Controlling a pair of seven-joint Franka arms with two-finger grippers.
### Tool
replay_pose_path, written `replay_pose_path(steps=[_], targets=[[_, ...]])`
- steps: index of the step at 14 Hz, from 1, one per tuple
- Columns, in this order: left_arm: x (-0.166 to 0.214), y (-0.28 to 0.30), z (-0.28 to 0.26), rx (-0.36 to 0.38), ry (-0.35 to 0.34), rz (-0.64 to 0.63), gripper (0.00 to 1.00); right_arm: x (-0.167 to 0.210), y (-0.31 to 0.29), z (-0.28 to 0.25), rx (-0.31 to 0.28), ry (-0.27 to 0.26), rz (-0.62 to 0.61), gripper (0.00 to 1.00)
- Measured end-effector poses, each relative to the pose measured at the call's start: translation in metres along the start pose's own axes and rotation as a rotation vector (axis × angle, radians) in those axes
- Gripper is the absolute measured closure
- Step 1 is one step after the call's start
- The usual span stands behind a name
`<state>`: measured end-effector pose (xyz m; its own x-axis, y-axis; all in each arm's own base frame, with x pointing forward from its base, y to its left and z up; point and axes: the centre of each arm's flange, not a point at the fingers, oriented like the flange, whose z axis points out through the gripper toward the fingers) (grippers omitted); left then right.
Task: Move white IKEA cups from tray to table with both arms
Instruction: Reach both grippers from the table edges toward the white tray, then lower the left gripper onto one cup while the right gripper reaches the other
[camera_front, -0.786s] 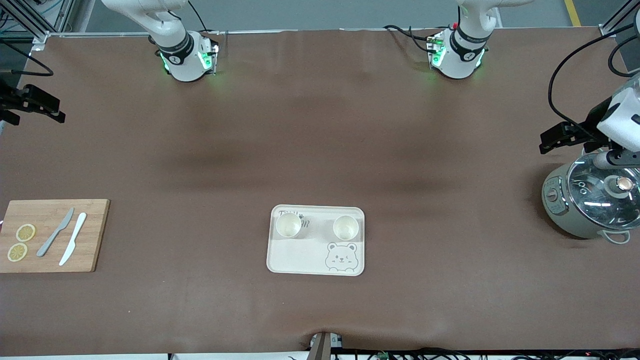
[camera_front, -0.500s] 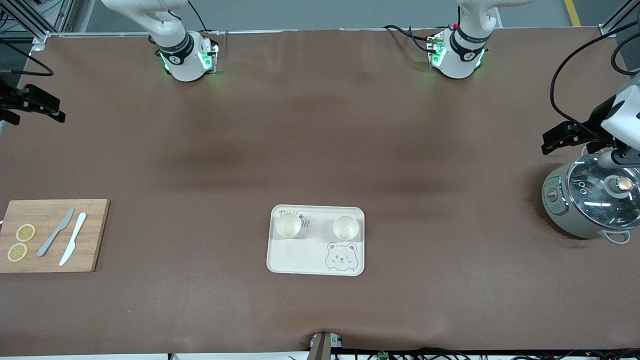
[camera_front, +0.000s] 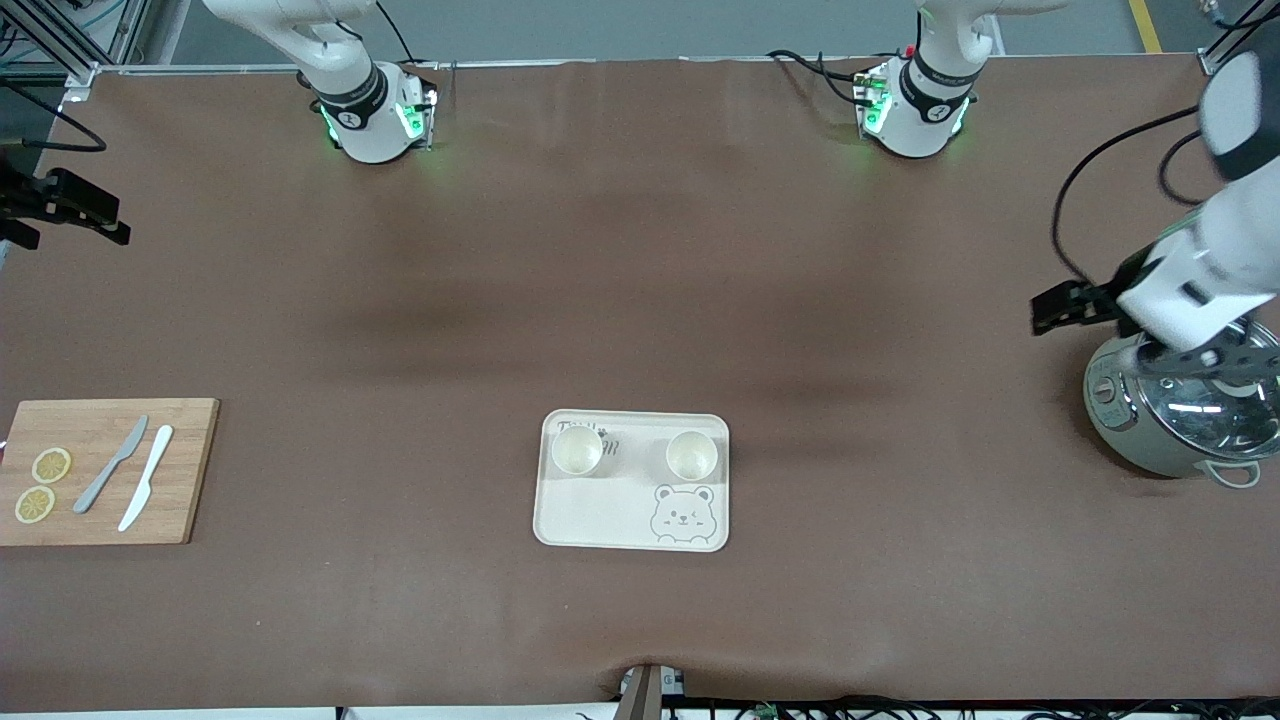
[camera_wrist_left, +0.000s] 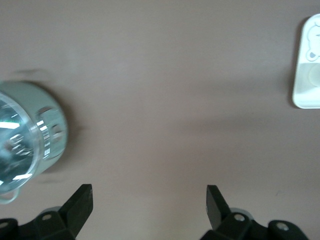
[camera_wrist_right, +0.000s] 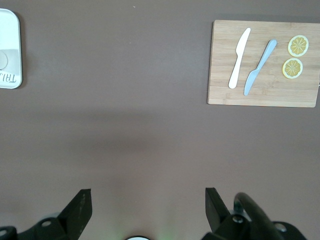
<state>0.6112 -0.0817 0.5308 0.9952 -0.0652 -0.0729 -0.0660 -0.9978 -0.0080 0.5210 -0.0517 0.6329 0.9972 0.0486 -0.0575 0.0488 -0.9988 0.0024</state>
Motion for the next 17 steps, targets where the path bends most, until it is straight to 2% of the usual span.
replay_pose_path(steps=[4, 9, 13, 15, 17], targets=[[0.035, 0.071, 0.044, -0.004, -0.009, -0.064, 0.0, 0.0, 0.001, 0.0, 0.0, -0.001, 0.001, 0.0], [0.059, 0.16, 0.102, -0.036, 0.057, -0.159, 0.0, 0.004, 0.007, 0.005, 0.0, -0.006, 0.011, 0.0], [0.065, 0.235, 0.157, -0.09, 0.127, -0.23, 0.0, 0.032, 0.017, 0.042, -0.002, -0.071, 0.024, 0.0], [0.067, 0.256, 0.181, -0.114, 0.148, -0.266, 0.0, 0.045, 0.027, 0.068, 0.0, -0.116, 0.04, 0.0], [0.071, 0.271, 0.202, -0.145, 0.179, -0.295, 0.0, 0.054, 0.04, 0.086, 0.001, -0.136, 0.059, 0.0]])
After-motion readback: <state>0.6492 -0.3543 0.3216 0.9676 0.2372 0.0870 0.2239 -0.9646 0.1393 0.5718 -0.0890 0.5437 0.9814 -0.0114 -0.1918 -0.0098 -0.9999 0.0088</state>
